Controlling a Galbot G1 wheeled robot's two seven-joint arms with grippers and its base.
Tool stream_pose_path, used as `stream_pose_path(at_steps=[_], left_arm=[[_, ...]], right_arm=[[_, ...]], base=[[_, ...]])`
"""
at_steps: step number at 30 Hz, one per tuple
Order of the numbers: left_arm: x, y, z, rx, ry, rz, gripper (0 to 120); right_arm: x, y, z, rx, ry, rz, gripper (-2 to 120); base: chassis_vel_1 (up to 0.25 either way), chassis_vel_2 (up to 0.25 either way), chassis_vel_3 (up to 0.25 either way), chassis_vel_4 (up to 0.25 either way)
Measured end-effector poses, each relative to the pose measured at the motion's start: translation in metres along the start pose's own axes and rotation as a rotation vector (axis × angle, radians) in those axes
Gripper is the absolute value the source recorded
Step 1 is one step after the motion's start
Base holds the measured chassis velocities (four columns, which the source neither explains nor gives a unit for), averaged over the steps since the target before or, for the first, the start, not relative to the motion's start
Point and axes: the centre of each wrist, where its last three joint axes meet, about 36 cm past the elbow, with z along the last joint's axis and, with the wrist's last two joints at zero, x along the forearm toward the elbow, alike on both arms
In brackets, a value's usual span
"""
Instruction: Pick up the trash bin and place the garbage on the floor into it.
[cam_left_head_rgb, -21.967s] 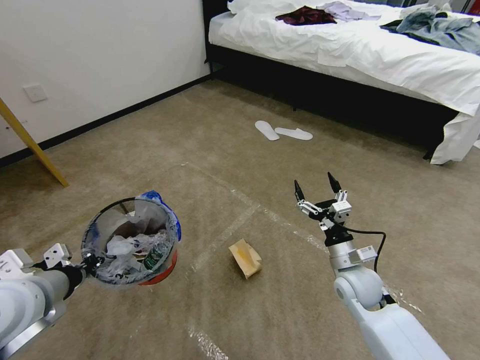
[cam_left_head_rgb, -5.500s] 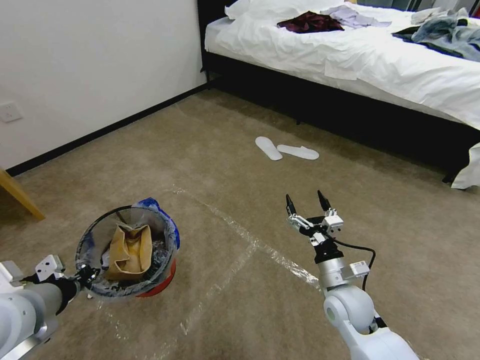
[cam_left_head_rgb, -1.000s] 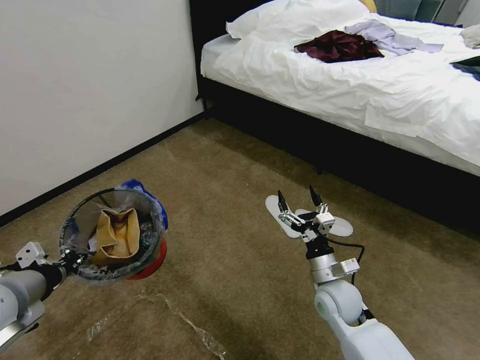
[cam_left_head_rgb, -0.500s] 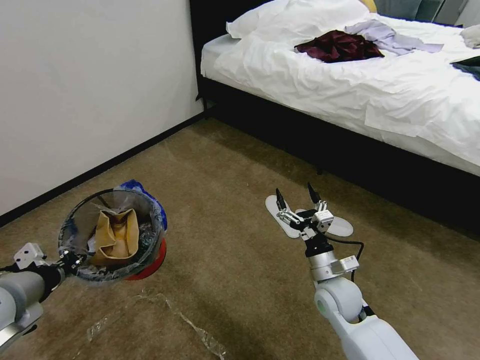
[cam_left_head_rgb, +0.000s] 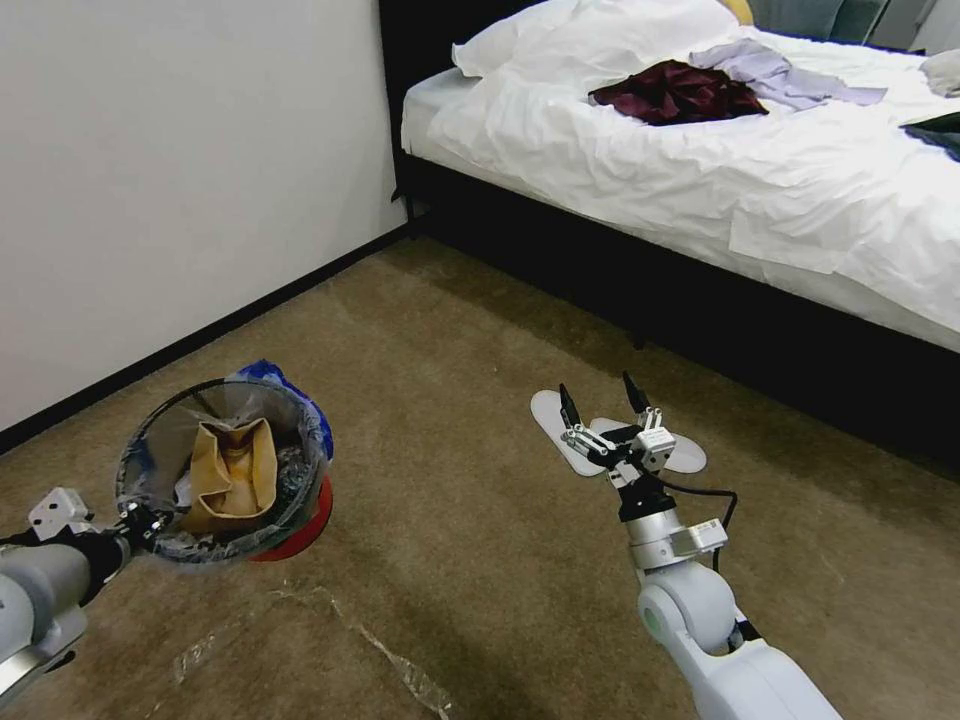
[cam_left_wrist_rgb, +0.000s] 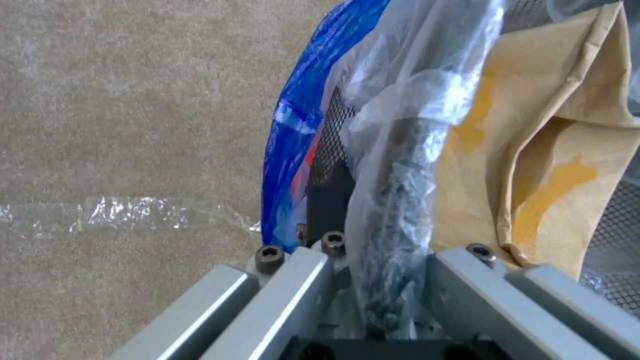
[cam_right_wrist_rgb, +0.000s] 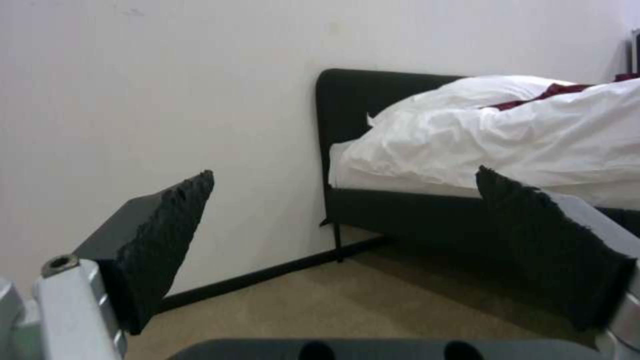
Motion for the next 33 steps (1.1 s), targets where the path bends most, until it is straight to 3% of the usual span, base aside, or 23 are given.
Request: stream_pose_path(at_steps=[33], left_arm=[[-0.006,-0.003,0.002,-0.006,0.024,0.003,0]], right_arm=[[-0.003,-0.011,-0.002,0.061,0.003,0.054,100]], base=[[0.0,0.0,0.0,0.0]])
